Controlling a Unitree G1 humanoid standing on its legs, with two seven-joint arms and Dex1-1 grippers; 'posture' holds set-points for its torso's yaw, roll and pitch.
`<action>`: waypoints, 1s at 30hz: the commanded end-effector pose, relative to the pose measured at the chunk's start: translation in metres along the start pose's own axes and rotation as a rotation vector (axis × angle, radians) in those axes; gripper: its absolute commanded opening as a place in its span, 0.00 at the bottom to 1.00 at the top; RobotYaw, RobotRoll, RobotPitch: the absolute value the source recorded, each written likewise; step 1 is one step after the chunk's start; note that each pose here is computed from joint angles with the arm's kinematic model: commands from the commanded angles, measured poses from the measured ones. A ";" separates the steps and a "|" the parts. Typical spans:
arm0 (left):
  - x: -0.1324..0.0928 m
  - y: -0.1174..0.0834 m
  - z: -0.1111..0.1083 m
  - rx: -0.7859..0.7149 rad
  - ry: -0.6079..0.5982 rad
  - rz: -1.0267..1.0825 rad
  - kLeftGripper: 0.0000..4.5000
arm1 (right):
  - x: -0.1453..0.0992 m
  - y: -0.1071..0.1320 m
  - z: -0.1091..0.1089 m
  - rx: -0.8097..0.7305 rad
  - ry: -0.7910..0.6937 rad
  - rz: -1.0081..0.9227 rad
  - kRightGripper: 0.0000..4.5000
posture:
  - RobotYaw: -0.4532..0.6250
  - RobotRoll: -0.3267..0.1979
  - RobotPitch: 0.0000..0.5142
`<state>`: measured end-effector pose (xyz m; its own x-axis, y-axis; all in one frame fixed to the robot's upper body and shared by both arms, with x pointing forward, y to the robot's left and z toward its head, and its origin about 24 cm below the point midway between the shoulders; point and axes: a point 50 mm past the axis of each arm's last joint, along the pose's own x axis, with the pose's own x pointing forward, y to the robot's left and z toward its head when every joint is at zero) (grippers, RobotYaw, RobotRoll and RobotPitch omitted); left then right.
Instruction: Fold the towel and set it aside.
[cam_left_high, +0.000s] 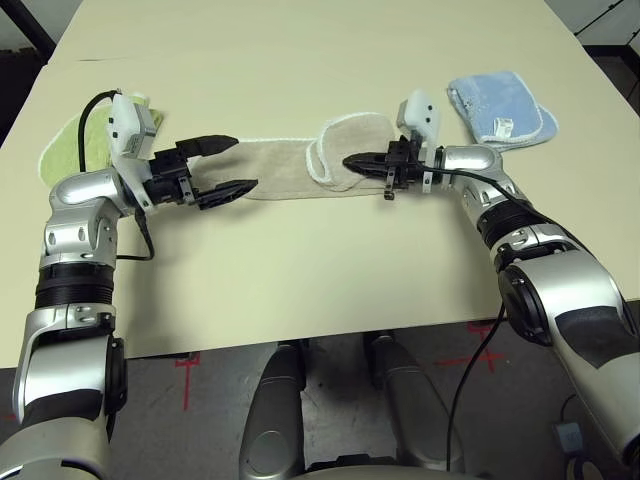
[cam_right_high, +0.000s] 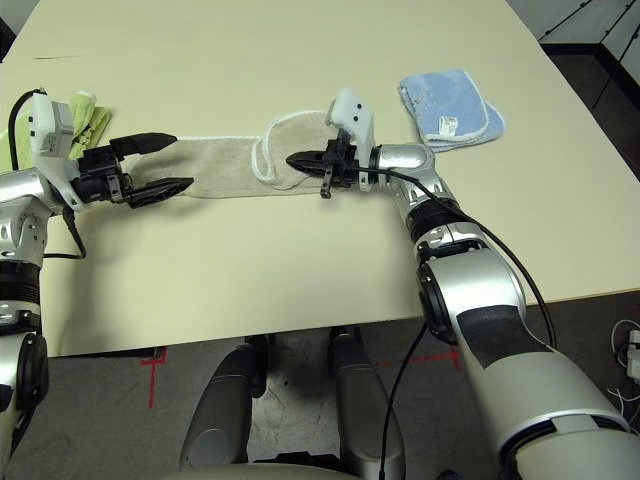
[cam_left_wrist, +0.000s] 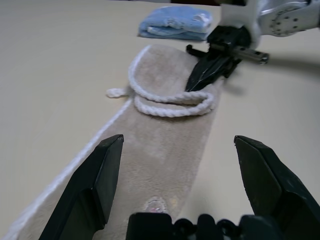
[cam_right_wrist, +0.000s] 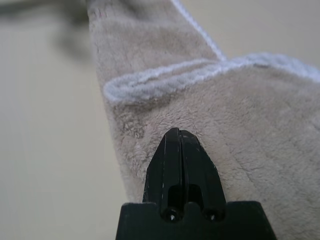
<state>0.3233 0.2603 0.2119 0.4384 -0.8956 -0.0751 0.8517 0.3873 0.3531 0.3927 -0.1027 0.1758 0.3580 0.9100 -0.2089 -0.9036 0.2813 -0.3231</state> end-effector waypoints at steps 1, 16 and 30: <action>-0.002 0.002 0.000 0.021 0.034 -0.018 1.00 | -0.002 0.002 -0.013 0.032 0.075 0.006 0.01 | 0.50 0.62 0.52; 0.006 0.007 -0.007 0.016 0.025 -0.006 1.00 | -0.026 -0.032 0.032 0.128 -0.257 -0.257 0.01 | 0.44 0.62 0.50; 0.008 0.007 -0.009 0.001 0.027 -0.006 1.00 | 0.008 -0.022 0.001 0.269 0.024 -0.415 0.01 | 0.47 0.62 0.52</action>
<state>0.3355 0.2586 0.2076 0.4456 -0.8916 -0.0809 0.8492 0.3923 0.3535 0.4150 -0.1008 0.1938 0.6896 0.7208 -0.0692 -0.7222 0.6776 -0.1391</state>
